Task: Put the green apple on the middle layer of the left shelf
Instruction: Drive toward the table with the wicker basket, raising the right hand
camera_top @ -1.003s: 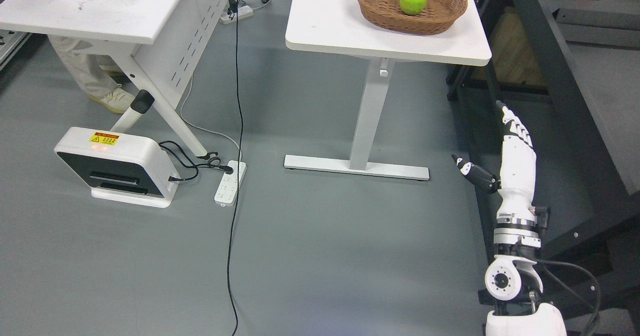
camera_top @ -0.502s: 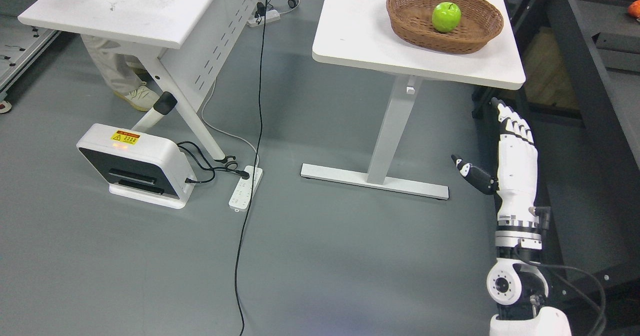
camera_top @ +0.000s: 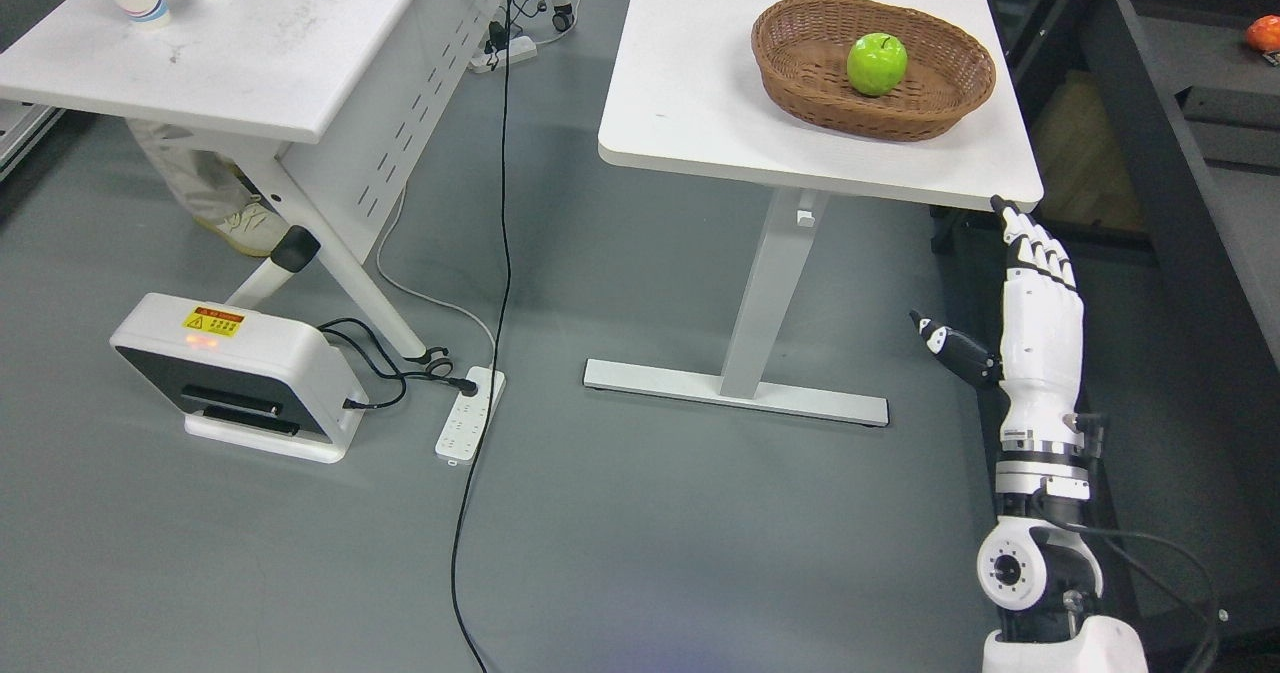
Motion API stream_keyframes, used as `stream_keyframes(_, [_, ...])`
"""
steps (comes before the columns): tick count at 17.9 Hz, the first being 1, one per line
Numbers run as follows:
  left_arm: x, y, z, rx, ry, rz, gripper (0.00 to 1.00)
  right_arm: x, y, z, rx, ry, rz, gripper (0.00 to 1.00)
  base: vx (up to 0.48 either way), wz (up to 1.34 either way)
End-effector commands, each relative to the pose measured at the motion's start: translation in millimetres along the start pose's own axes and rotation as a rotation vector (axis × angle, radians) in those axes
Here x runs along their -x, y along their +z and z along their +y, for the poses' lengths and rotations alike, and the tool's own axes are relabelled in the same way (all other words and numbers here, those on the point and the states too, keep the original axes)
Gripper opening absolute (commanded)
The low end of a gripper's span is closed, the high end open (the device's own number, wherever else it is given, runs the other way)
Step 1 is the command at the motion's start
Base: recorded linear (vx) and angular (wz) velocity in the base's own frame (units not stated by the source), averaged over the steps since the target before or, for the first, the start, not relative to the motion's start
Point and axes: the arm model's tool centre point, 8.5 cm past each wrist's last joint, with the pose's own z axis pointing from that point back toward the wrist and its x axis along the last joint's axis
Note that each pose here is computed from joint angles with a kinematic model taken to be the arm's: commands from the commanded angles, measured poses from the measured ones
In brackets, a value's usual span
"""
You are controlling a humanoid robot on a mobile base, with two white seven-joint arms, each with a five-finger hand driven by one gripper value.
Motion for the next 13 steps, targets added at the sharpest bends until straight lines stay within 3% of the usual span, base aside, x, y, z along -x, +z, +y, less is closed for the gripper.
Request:
stream_keyframes(1, [0.2, 2.0, 11.1, -0.017, -0.001, 0.0, 1.0, 0.4, -2.0, -5.1, 0.012, 0.005, 0.005, 1.0, 0.181, -0.09])
stream_keyframes(13, [0.2, 2.0, 11.1, -0.017, -0.001, 0.0, 1.0, -0.2, -2.0, -4.5, 0.01, -0.013, 0.006, 1.0, 0.201, -0.06])
